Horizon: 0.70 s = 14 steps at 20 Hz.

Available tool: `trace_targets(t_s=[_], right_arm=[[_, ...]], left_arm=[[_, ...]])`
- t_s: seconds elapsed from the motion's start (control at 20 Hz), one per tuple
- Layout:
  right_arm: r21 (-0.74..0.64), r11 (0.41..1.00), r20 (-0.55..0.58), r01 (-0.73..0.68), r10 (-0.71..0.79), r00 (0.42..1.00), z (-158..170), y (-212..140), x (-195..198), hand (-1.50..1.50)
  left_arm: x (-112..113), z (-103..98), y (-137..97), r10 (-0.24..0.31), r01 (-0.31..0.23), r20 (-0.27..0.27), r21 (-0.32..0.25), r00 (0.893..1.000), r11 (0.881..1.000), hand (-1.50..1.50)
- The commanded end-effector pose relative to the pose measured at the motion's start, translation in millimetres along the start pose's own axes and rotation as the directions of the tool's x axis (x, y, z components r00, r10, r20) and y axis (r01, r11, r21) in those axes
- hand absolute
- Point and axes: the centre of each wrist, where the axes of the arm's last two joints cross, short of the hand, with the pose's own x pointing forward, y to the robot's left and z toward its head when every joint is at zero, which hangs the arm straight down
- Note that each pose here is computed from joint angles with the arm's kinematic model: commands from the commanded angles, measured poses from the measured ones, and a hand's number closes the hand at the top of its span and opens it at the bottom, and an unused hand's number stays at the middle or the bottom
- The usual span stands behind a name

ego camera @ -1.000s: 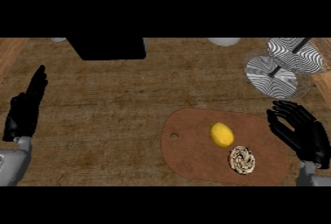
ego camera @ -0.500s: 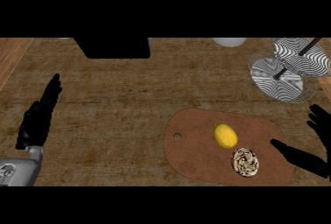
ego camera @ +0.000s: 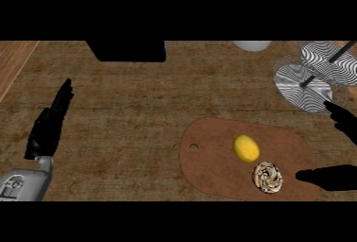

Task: Pick the lemon from the cutting board and place it in the tiered basket

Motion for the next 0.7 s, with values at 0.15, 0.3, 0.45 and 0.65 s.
trace_targets(t_s=[0.15, 0.3, 0.45, 0.65], right_arm=[[0.049, 0.996, -0.143, -0.07, 0.076, 0.987, -31.7, 6.7, 59.2, -1.5], [0.11, 0.992, -0.179, -0.063, 0.082, 0.98, -28.0, 31.0, 73.0, -1.5], [0.165, 0.982, -0.22, -0.093, 0.128, 0.967, -42.6, 41.2, 61.6, -1.5], [0.187, 0.972, -0.258, -0.14, 0.186, 0.948, -49.5, 54.3, 61.1, -1.5]], left_arm=[[-0.8, 12.9, -5.9, 0.002, -0.002, 0.022, -0.002, 1.0, 1.0, 0.0], [16.7, -8.9, -3.4, -0.004, 0.004, -0.008, 0.002, 1.0, 1.0, 0.0], [15.0, -2.5, -1.0, 0.008, -0.009, -0.006, -0.018, 1.0, 1.0, 0.0], [0.8, -1.8, -7.1, -0.007, 0.007, -0.005, -0.006, 1.0, 1.0, 0.0]])
